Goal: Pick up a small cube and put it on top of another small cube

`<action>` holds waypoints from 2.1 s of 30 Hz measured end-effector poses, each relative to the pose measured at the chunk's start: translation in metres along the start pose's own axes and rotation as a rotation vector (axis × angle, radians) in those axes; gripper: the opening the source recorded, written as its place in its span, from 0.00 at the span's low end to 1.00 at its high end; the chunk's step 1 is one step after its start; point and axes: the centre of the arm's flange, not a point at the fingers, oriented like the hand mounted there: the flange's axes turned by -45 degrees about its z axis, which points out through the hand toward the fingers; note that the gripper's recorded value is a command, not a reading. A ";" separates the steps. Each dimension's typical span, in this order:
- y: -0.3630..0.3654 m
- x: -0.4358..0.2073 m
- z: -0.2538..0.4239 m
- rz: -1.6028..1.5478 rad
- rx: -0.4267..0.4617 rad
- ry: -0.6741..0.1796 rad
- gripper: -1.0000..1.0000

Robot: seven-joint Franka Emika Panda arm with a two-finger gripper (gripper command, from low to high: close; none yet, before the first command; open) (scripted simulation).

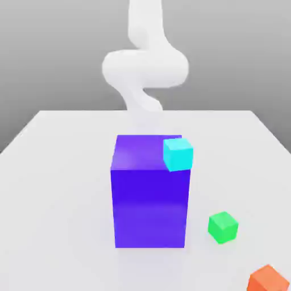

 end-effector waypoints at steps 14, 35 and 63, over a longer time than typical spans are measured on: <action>0.124 -0.009 0.216 0.369 -0.142 -0.296 0.50; 0.326 -0.242 0.472 0.890 -0.385 -0.664 0.50; -0.048 -0.175 0.398 0.678 -0.148 -0.676 0.00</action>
